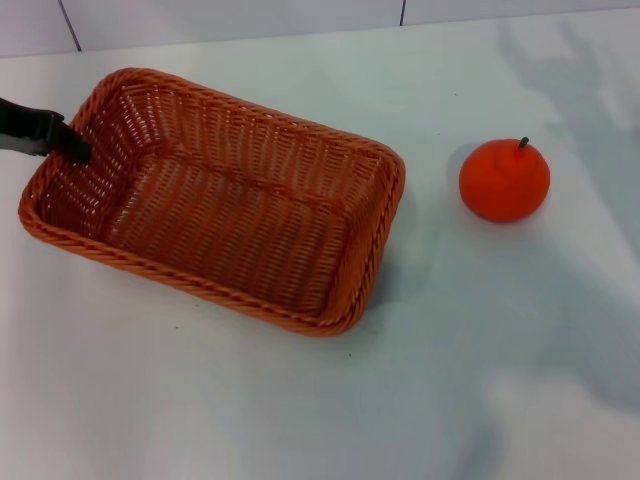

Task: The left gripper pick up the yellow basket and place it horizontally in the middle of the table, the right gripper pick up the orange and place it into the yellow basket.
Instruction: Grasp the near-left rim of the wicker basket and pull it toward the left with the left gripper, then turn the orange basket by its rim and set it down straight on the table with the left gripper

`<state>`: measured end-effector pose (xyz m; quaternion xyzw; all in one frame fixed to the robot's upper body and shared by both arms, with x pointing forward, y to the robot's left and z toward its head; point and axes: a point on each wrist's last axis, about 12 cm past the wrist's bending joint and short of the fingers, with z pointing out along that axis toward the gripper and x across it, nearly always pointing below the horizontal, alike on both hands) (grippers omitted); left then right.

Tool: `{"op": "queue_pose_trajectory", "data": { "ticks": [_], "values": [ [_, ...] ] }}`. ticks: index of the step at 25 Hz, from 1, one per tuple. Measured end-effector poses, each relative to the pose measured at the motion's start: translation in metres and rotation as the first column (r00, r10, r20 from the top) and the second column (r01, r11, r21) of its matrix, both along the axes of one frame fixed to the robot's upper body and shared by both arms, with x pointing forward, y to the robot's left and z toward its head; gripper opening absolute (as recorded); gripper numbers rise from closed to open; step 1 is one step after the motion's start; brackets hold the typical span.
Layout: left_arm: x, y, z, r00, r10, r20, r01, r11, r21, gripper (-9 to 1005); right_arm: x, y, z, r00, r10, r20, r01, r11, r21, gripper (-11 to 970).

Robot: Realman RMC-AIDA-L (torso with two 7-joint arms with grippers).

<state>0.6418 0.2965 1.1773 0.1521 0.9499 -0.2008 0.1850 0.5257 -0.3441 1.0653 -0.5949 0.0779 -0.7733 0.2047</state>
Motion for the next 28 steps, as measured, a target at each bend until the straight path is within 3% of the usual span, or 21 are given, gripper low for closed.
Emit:
{"op": "queue_pose_trajectory", "data": {
  "ticks": [6,17,28],
  "values": [
    [-0.002,0.013,0.001,0.999,0.051,0.002,-0.050,0.994,-0.092,179,0.001,0.000,0.001,1.000,0.002,0.002,-0.002,1.000,-0.001,876],
    [-0.012,0.026,-0.009,0.988,0.152,-0.006,-0.148,0.952,-0.267,178,0.002,0.000,0.001,1.000,0.000,-0.002,0.000,1.000,-0.003,871],
    [-0.017,0.028,-0.018,0.984,0.175,-0.036,-0.177,0.934,-0.310,179,0.001,0.001,-0.001,1.000,-0.001,-0.005,0.001,1.000,-0.004,866]
  ]
}}
